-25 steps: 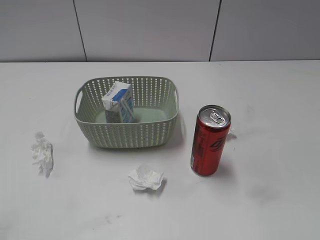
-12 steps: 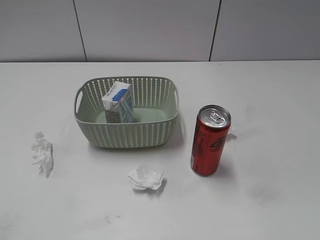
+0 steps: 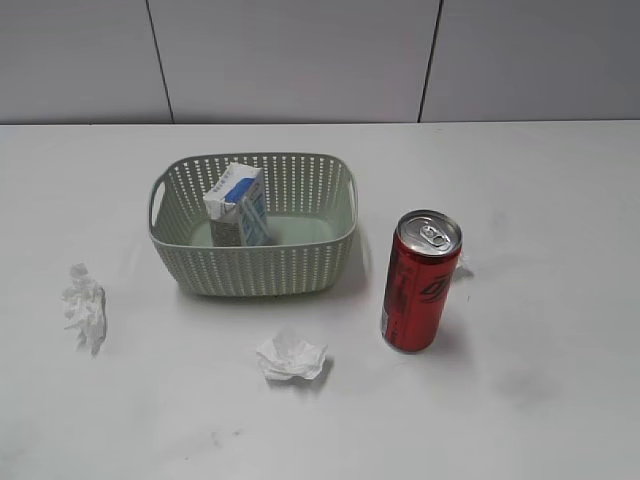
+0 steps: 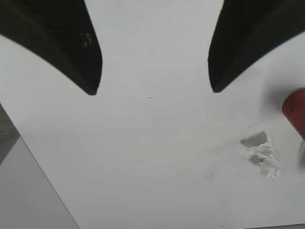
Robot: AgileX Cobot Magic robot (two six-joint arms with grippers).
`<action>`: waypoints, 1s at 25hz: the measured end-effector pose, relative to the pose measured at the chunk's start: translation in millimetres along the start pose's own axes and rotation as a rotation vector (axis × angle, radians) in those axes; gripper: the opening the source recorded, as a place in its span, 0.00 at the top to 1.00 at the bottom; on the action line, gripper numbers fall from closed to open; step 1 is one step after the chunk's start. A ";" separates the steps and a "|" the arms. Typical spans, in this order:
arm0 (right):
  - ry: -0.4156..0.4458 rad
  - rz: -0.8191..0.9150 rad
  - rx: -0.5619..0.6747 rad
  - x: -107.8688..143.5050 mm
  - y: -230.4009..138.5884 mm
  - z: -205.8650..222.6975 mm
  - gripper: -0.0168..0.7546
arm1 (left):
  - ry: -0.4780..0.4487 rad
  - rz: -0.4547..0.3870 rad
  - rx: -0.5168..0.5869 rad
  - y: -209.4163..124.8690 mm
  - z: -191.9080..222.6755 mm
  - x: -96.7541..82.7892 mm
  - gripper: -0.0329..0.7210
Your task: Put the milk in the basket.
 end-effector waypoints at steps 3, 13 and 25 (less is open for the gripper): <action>0.000 0.000 0.000 0.0 0.0 0.0 0.26 | -0.004 -0.004 -0.030 3.9 5.1 -0.9 0.18; 0.000 0.000 0.000 0.0 0.0 0.0 0.26 | -0.005 -0.005 -0.042 5.1 8.0 -1.3 0.18; 0.000 0.000 0.000 0.0 0.0 0.0 0.26 | 0.042 -0.027 -0.128 6.7 -3.2 1.8 0.18</action>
Point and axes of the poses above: a point on each arm's last joint axis where the gripper is mounted, z pointing out along that axis toward the gripper, x along the wrist's bending axis when the last joint is at zero, y = z × x, the point moved 10 cm from there along z, pointing out along that axis toward the gripper, and after that the axes turned 6 degrees about z, right-handed, at the moved point
